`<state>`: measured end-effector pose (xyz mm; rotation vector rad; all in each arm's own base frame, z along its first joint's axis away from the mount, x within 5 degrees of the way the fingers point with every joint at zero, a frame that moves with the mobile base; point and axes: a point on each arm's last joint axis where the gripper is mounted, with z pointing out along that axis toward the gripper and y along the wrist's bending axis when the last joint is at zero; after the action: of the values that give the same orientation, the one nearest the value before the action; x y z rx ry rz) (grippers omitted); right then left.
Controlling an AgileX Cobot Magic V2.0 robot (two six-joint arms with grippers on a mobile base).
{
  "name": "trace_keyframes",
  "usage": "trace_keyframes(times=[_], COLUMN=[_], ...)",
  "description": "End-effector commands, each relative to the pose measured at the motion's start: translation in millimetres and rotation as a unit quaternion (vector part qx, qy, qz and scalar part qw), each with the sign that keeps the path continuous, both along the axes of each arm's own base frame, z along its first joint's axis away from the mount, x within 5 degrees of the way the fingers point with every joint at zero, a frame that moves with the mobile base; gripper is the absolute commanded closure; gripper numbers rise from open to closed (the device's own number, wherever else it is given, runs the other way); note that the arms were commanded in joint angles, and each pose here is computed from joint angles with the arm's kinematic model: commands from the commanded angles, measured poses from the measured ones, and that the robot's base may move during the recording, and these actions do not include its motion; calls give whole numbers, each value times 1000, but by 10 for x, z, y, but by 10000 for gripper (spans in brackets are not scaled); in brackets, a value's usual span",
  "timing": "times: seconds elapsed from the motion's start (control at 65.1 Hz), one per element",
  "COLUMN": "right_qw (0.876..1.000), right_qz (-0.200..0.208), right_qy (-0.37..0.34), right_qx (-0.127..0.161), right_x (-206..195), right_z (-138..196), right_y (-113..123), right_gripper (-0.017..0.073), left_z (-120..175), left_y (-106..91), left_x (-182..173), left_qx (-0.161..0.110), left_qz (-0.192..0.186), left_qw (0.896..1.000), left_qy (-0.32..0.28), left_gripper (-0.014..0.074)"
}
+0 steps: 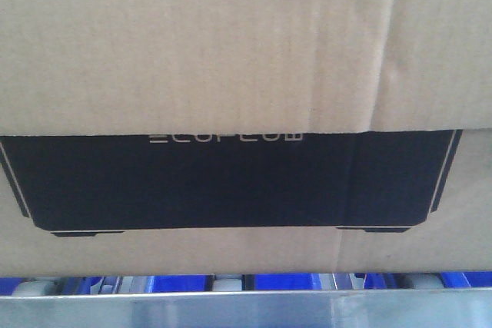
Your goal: Grab box from left shelf to table start
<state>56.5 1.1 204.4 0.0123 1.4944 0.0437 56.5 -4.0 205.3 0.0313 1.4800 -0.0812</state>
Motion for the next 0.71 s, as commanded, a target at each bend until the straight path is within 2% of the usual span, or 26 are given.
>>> trace_keyframes(times=[0.0, 0.461, 0.691], right_qw=[998, 998, 998], right_qz=[-1, -1, -1], right_qy=[-62, -61, -61], right_qx=[-4, -4, -4], right_x=[-31, -31, -31], right_z=[151, 150, 150], right_y=[-1, -1, -1], right_gripper=[511, 511, 511], left_z=[97, 114, 561], left_y=[-1, 0, 8], left_x=[-25, -28, -141], left_qx=[-6, -6, -3], left_qz=[-2, -2, -2], left_qw=[999, 999, 998], left_qy=[-50, -54, -63], left_gripper=[688, 688, 687])
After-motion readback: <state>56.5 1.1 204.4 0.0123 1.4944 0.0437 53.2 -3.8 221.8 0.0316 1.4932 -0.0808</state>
